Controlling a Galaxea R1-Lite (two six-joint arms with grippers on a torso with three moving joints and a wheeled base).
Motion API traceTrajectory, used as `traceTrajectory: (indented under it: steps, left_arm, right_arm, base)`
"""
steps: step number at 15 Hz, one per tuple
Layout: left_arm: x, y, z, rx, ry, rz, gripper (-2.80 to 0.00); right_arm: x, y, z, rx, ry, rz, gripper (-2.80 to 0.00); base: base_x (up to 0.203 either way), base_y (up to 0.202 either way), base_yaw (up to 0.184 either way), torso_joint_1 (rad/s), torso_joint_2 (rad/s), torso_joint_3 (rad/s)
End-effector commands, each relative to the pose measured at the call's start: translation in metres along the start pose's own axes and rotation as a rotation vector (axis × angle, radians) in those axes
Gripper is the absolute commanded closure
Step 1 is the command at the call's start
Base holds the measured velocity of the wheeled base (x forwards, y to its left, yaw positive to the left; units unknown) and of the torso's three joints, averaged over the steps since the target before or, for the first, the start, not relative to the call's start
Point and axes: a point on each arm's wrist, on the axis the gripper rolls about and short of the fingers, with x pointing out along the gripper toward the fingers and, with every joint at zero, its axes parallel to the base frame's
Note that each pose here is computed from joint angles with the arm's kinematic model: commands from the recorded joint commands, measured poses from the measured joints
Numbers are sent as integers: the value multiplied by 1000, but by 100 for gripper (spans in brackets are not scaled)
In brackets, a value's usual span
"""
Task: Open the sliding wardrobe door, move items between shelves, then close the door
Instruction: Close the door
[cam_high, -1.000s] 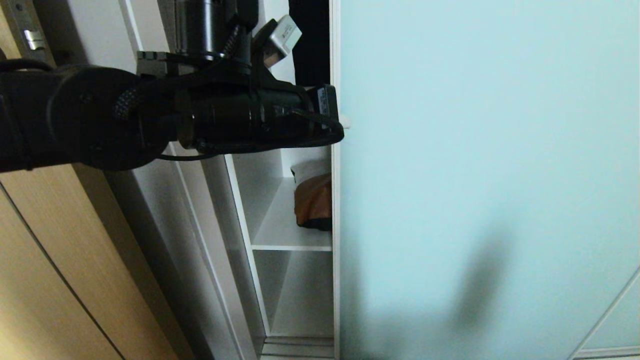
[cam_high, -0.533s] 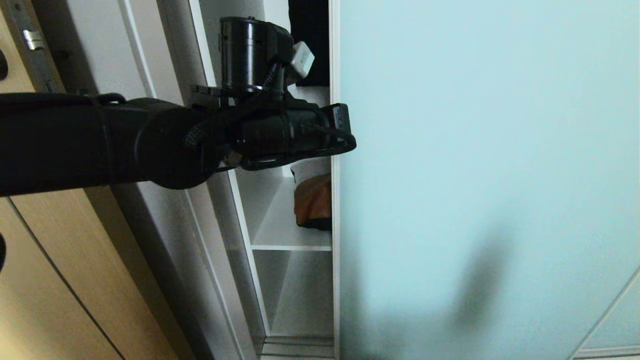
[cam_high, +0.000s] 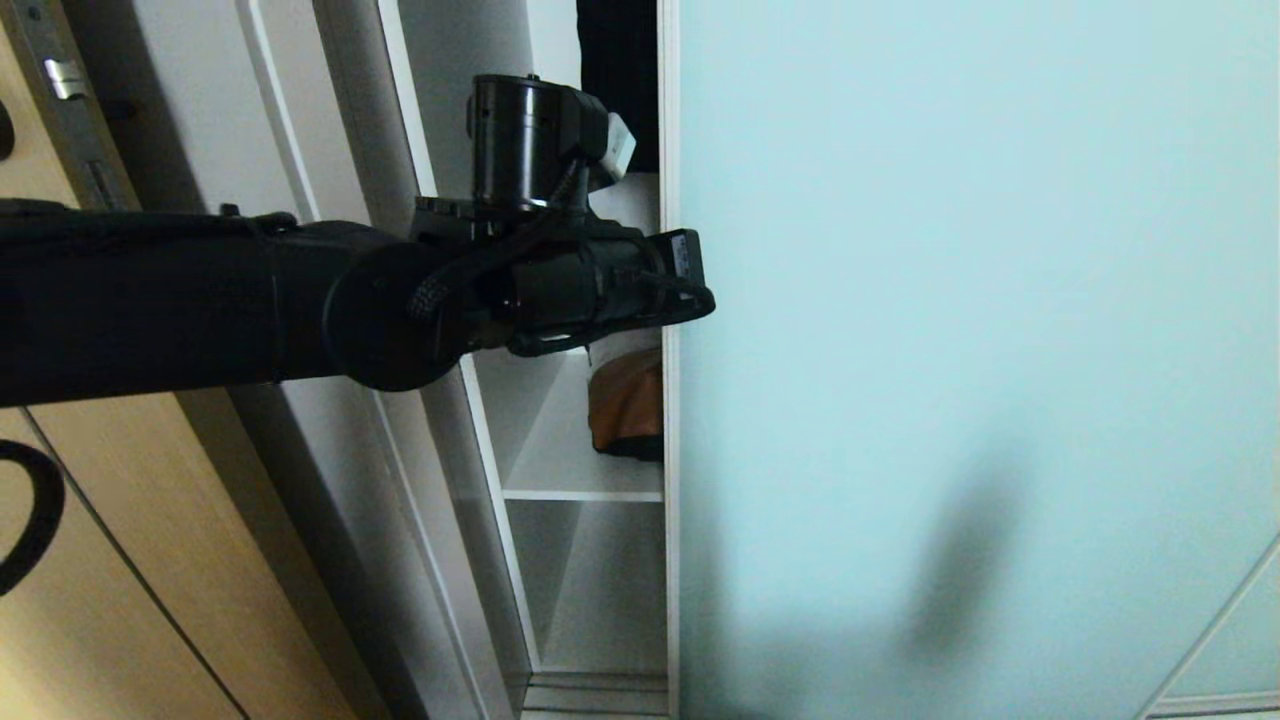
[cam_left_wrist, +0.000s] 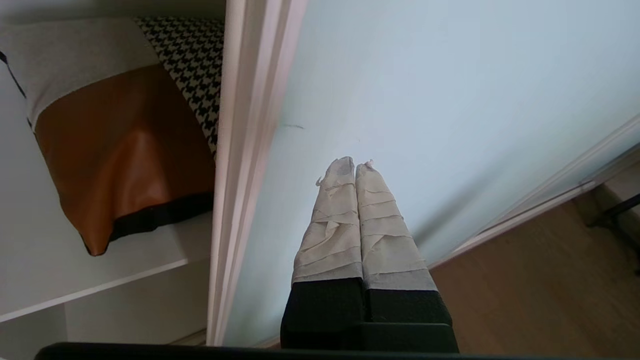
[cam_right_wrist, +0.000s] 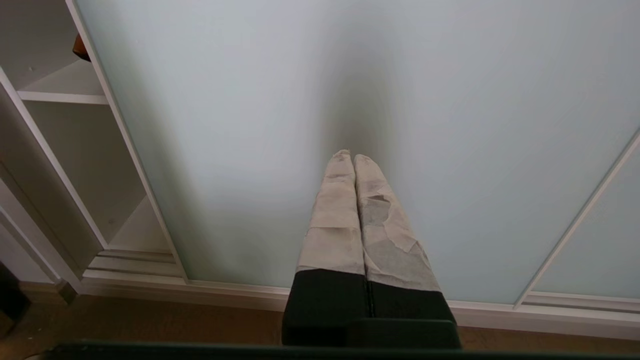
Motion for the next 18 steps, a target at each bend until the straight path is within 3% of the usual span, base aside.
traceTrajectory:
  steps: [1,4,11,18]
  left_arm:
    - [2,0,-1,-7,4,-3,0]
    - [4,-9,-6,-2,16,-30,0]
    - [33,-5,-21,-3,-13,-32,0]
    - [40,5,-24,-5,-35,31,0]
  right_arm:
    - [0,0,0,0,1,0,0]
    - [0,0,0,0,1,1,0]
    - [0,0,0,0,-1,0,0]
    - [0,0,0,0,0,0,0]
  base:
    - [0,0,0,0,0,0]
    - [0,0,0,0,0,0]
    - [0,0,0,0,0,0]
    - [0,0,0,0,0,0]
